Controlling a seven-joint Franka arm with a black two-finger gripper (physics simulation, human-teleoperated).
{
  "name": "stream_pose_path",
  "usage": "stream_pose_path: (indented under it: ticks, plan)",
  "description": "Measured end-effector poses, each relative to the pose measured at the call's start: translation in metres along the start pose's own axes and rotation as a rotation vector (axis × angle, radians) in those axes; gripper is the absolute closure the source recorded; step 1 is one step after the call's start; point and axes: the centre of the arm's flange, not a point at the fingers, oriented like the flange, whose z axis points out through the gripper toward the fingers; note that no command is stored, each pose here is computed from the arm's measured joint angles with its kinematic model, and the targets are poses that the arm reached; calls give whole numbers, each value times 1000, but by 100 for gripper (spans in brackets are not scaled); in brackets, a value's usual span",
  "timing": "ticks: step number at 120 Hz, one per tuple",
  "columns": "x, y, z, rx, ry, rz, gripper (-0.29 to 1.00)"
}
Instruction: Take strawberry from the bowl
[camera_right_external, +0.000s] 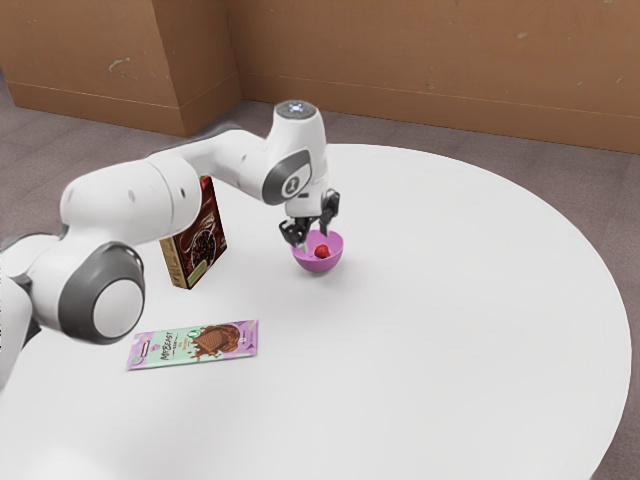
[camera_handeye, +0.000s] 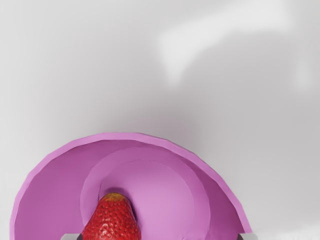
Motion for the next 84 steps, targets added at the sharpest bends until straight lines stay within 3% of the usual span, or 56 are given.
stream_pose_path:
  ticks: [84]
  plan:
    - [-16, -7, 25, 129, -20, 135, 33]
